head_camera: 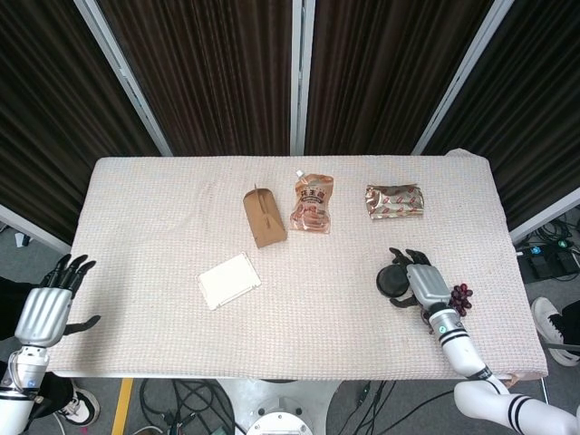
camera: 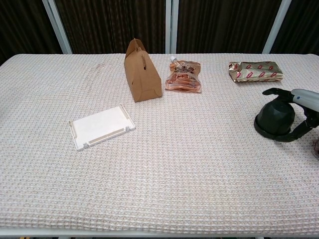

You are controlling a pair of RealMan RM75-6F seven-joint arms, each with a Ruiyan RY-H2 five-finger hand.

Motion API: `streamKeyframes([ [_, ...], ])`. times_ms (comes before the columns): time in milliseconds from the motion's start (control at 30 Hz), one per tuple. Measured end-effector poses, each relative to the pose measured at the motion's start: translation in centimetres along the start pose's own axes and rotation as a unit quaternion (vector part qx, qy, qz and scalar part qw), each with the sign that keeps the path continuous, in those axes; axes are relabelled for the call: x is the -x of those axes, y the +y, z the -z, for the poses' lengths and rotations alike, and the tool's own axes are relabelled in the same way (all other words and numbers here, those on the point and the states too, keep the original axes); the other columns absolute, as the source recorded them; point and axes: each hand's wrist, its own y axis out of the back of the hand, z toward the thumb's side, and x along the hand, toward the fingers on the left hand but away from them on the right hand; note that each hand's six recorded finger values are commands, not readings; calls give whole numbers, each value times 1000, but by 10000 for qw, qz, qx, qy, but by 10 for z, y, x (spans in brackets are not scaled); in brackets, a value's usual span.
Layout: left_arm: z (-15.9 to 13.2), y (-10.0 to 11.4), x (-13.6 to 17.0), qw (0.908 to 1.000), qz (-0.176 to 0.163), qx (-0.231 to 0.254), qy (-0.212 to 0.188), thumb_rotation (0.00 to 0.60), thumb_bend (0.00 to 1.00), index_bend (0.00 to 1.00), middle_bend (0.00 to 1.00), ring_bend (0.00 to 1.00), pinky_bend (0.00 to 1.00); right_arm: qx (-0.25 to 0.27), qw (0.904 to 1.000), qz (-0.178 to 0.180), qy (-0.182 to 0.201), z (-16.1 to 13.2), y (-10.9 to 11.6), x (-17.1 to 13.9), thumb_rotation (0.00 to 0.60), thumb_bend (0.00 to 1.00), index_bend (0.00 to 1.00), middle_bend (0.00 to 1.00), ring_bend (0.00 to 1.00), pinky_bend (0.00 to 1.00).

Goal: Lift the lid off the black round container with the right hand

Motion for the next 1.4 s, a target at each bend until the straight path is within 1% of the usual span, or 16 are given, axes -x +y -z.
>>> streamKeyframes([
  [167, 1, 0, 0, 10000, 7, 1, 12, 600, 24, 133, 67, 0, 217, 13, 10000, -23, -6, 0, -1, 1, 600, 56, 0, 244, 0, 0],
  [333, 1, 0, 0, 10000, 11, 1, 24, 600, 24, 133, 67, 0, 218, -4, 10000, -2, -11, -1, 0, 2, 600, 81, 0, 280, 0, 0],
  [700, 2, 0, 0, 10000, 23, 19, 42, 600, 24, 133, 67, 0, 219, -13, 9999, 131, -53, 1, 2, 1, 600, 104, 4, 342, 1, 0],
  [800, 3, 0, 1, 10000, 31, 25, 53, 600, 24, 133, 67, 0, 220, -7, 9998, 177, -43, 1, 3, 1, 600, 113, 57, 361, 9, 0],
  [933, 4, -1, 1, 10000, 31, 37, 63, 600, 23, 133, 67, 0, 220, 4, 9997, 233, -34, 1, 5, 1, 600, 120, 198, 382, 25, 0],
  [1033, 4, -1, 2, 10000, 18, 41, 55, 600, 23, 133, 66, 0, 220, 25, 9996, 287, -28, 1, 7, 0, 600, 123, 249, 387, 28, 0],
  [1267, 2, -1, 1, 10000, 18, 50, 27, 600, 23, 133, 67, 0, 220, 83, 9985, 544, 82, -3, 21, -4, 600, 128, 288, 405, 47, 0],
  [1400, 1, 0, 0, 10000, 13, 54, 4, 600, 23, 133, 67, 0, 220, 151, 9960, 848, 228, -9, 38, -8, 600, 130, 305, 417, 67, 0],
])
